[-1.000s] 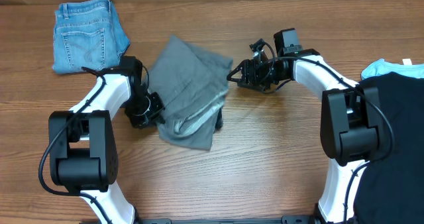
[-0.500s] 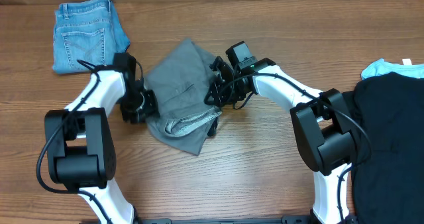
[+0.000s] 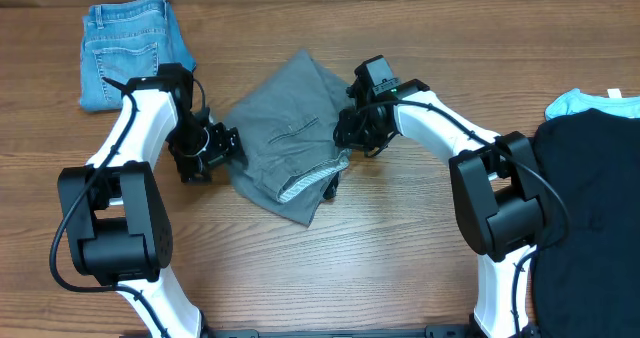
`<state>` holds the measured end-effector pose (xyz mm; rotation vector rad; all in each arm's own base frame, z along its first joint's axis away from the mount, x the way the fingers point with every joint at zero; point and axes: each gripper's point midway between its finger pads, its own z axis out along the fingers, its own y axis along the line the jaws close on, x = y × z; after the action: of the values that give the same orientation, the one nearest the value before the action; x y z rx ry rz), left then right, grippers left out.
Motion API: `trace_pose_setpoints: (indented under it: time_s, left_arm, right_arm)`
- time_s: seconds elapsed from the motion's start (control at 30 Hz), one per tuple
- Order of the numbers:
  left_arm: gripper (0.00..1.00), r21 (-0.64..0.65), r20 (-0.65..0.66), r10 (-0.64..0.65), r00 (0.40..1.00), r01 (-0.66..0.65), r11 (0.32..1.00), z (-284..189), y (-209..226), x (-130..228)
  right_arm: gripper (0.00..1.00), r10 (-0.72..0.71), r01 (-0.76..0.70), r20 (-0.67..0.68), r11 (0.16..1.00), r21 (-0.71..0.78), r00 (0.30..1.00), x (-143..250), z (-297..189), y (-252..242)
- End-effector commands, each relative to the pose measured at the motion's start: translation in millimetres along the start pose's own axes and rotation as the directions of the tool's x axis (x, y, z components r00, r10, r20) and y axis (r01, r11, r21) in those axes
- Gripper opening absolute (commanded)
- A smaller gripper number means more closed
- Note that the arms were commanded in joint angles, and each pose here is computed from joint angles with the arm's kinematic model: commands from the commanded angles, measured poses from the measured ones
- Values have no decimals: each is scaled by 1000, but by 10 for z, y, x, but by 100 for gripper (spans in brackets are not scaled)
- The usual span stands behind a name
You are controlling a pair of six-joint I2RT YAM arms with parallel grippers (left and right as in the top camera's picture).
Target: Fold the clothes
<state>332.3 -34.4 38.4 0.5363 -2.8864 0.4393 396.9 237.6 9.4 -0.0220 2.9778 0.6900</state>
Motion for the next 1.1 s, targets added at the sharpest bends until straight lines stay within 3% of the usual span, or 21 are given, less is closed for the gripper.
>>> trace_pose_setpoints:
  time_s: [0.0,0.3,0.5,0.67,0.73,0.8,0.83,1.07]
  left_arm:
    - [90,10,-74,-115,991,116,993,221,78,190]
    - [94,354,-77,-231,970,244,903,735,-295,132]
    - [94,423,-64,-255,965,258,868,938,-444,167]
    - [62,439,-18,-254,967,235,867,1076,-550,179]
    - [40,449,4,-253,968,224,865,1092,-597,153]
    - [11,464,18,-245,969,209,861,1075,-641,121]
    - [4,473,16,-239,971,204,857,1062,-661,119]
    - [4,547,-18,-269,963,234,804,850,-593,42]
  right_arm:
    - [17,61,-63,16,990,124,998,-27,89,-355]
    - [17,61,-62,13,991,119,998,-22,91,-344]
    - [17,60,-61,15,991,119,998,-26,91,-343]
    - [17,60,-62,14,991,119,998,-24,91,-343]
    - [17,62,-63,11,991,120,998,-14,91,-347]
    - [17,64,-64,6,990,123,998,-1,90,-353]
    - [17,65,-65,2,990,125,998,8,87,-358]
    - [17,53,-54,6,990,132,999,-52,-282,-394]
